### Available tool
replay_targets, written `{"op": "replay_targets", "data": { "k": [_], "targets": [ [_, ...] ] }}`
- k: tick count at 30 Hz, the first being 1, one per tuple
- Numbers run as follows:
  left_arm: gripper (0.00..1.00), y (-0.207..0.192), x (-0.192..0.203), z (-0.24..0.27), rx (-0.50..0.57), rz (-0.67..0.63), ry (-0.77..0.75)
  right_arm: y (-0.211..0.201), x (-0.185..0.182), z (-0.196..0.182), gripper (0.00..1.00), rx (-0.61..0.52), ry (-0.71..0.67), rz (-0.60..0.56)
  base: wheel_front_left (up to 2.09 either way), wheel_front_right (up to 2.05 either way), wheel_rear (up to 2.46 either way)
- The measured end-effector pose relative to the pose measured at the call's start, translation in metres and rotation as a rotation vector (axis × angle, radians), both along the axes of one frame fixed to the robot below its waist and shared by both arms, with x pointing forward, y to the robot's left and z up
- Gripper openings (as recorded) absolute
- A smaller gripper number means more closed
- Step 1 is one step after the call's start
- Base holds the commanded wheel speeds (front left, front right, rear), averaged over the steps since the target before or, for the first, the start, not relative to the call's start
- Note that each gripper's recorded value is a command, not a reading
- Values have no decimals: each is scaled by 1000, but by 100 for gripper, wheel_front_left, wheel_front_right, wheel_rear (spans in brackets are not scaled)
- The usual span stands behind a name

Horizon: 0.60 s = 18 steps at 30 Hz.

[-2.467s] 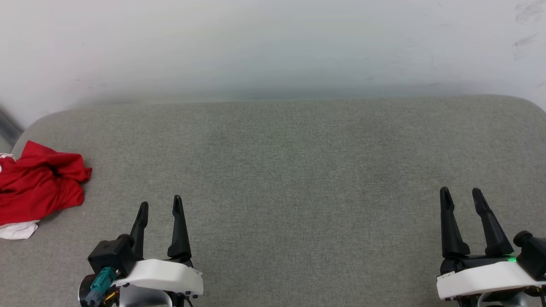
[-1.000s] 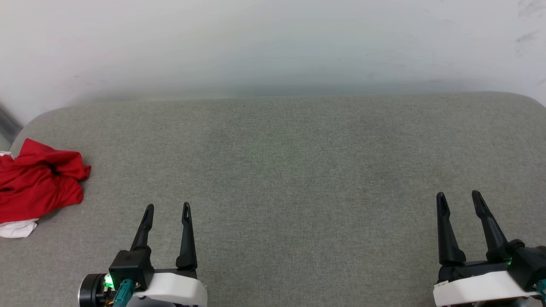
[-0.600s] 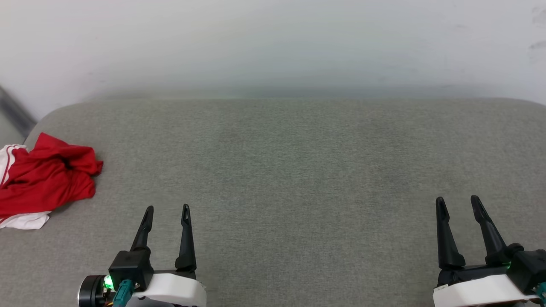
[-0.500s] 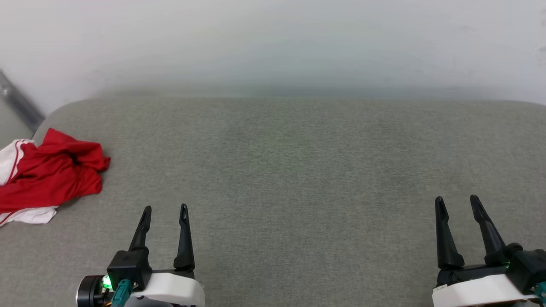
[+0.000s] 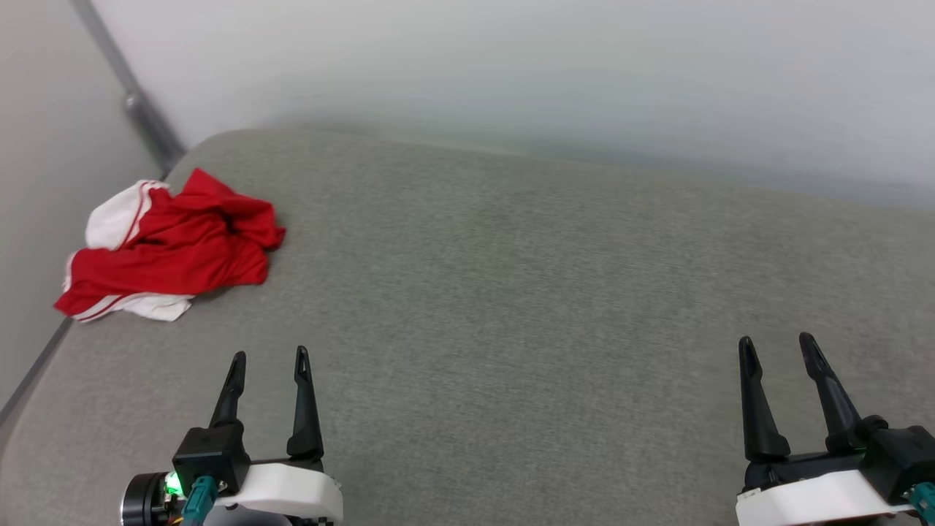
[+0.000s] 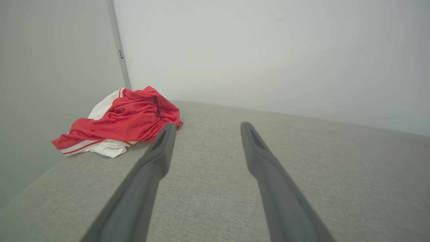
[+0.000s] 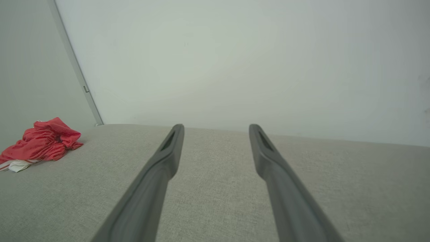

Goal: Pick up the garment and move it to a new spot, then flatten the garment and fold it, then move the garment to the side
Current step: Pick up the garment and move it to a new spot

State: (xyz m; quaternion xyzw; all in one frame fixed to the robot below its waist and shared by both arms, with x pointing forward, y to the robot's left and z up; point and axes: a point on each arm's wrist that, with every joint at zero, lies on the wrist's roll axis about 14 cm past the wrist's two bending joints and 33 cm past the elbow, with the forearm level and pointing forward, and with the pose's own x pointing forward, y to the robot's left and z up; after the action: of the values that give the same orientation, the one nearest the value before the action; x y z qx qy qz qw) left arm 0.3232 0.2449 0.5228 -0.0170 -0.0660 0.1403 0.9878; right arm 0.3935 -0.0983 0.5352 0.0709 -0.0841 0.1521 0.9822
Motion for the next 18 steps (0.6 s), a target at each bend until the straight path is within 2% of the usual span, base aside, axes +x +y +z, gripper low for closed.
{"op": "replay_targets", "data": {
  "k": [18],
  "targets": [
    [100,71,-67,1,17,289,15,81,14,-5,100,-9,4,228,0,0,0]
  ]
}}
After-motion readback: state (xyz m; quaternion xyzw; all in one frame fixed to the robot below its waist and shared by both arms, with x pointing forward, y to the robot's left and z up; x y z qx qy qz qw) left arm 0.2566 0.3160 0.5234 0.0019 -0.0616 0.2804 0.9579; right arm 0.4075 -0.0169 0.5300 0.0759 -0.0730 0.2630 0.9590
